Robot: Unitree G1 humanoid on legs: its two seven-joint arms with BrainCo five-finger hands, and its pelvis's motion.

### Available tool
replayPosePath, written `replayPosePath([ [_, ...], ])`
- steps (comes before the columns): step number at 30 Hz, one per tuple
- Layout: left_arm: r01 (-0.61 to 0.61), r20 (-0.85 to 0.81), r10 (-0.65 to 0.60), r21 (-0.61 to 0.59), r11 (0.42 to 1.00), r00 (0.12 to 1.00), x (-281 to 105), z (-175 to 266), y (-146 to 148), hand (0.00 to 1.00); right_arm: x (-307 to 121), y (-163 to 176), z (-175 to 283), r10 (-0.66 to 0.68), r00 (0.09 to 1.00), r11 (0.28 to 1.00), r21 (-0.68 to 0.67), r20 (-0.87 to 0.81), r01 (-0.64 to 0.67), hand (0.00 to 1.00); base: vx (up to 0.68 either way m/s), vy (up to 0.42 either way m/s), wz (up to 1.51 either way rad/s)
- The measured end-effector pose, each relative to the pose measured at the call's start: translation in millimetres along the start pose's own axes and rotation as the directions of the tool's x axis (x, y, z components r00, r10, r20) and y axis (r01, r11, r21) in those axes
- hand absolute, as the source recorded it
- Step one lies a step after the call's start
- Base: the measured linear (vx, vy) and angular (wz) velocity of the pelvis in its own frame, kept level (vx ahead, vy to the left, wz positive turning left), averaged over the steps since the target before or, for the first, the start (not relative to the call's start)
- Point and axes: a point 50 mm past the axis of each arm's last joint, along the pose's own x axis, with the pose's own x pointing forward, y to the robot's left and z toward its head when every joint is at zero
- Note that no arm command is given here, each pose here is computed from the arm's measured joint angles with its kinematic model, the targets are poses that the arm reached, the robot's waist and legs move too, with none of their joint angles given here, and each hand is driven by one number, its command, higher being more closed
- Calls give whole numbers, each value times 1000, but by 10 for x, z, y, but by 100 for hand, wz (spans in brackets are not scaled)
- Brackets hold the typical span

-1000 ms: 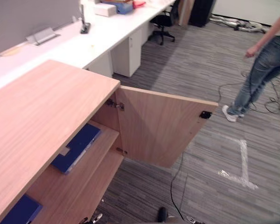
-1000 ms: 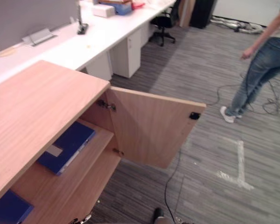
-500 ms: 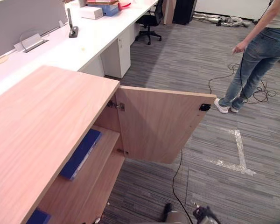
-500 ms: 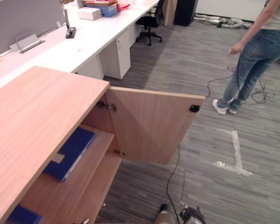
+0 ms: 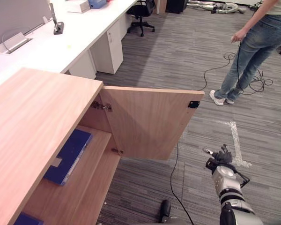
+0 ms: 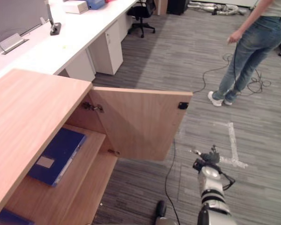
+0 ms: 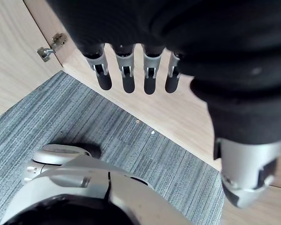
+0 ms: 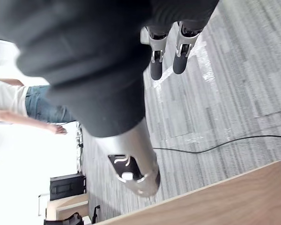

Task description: Walk over to the cabinet, pick up the folder, carry it to the office cabinet, place the folder inside the office cabinet, then close the office cabinet door

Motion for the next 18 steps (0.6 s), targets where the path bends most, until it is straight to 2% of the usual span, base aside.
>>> replayPosePath([
  [10,13,29,-13,-4,1000,999,2,55,-24,0,239,286,745,53,994,998,17,92,-55,0,-55,50,29],
  [18,28,66,-27,-19,999,997,1,138,-68,0,325,273,1380,39,985,994,91,169,-55,0,-22,41,36],
])
